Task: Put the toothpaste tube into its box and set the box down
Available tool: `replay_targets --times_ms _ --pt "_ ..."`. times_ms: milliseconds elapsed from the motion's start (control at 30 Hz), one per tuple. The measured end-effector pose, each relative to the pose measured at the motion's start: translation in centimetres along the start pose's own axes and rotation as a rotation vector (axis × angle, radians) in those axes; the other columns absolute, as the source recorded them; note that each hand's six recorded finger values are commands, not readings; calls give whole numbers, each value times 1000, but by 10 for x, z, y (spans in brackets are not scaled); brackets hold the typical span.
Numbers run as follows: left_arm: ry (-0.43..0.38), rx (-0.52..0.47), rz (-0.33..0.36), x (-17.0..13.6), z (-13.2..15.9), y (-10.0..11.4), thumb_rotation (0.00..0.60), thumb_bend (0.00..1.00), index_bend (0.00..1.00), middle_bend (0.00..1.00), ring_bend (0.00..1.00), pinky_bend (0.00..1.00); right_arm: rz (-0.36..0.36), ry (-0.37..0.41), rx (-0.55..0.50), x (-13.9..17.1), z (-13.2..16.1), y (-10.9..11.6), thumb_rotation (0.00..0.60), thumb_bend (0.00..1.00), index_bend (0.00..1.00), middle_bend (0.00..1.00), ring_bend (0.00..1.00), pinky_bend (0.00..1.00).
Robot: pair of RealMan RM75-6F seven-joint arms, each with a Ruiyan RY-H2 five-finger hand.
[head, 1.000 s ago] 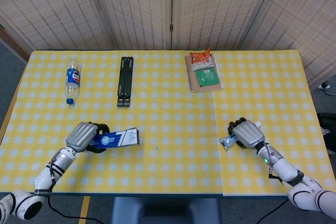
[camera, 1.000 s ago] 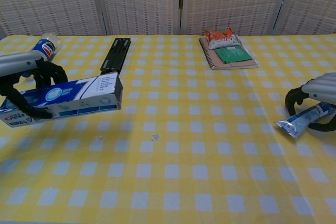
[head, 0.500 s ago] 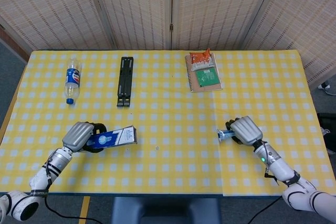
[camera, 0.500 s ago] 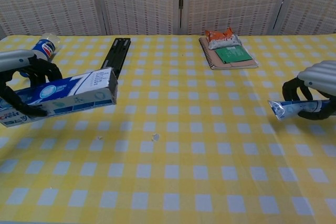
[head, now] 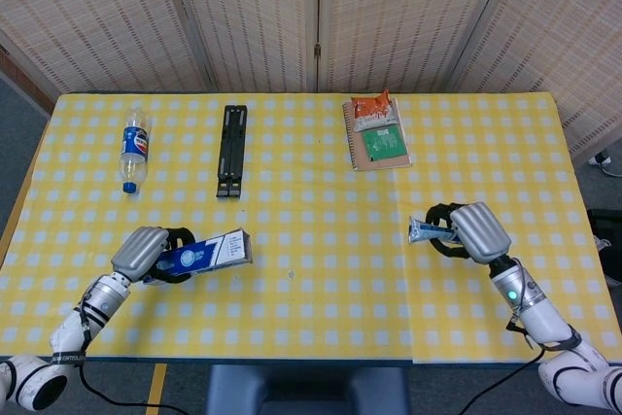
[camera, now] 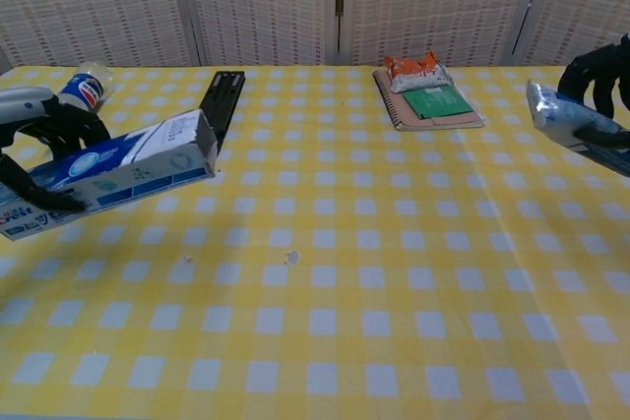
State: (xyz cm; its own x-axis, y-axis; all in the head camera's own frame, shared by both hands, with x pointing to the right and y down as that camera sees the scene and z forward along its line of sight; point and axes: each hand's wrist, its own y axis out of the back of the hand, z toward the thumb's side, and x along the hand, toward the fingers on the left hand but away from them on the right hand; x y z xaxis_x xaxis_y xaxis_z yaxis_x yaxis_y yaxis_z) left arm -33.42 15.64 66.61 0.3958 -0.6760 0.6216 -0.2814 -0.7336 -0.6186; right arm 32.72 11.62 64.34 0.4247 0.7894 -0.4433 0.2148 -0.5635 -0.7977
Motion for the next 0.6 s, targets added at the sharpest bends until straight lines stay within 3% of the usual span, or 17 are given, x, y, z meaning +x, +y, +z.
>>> replay_targets --times_ms 233,400,600 --pt "-11 -149 -37 -6 10 -1 600 470 481 535 528 502 -86 54 -447 2 35 26 600 394 784 586 576 670" --pt "-17 -193 -43 -8 16 -2 600 470 482 535 529 502 -142 108 -728 0 59 43 600 394 784 585 575 669" --pt "-60 -352 -77 -7 39 -12 600 470 482 535 528 503 -253 249 -1041 -21 100 76 600 394 784 586 575 670"
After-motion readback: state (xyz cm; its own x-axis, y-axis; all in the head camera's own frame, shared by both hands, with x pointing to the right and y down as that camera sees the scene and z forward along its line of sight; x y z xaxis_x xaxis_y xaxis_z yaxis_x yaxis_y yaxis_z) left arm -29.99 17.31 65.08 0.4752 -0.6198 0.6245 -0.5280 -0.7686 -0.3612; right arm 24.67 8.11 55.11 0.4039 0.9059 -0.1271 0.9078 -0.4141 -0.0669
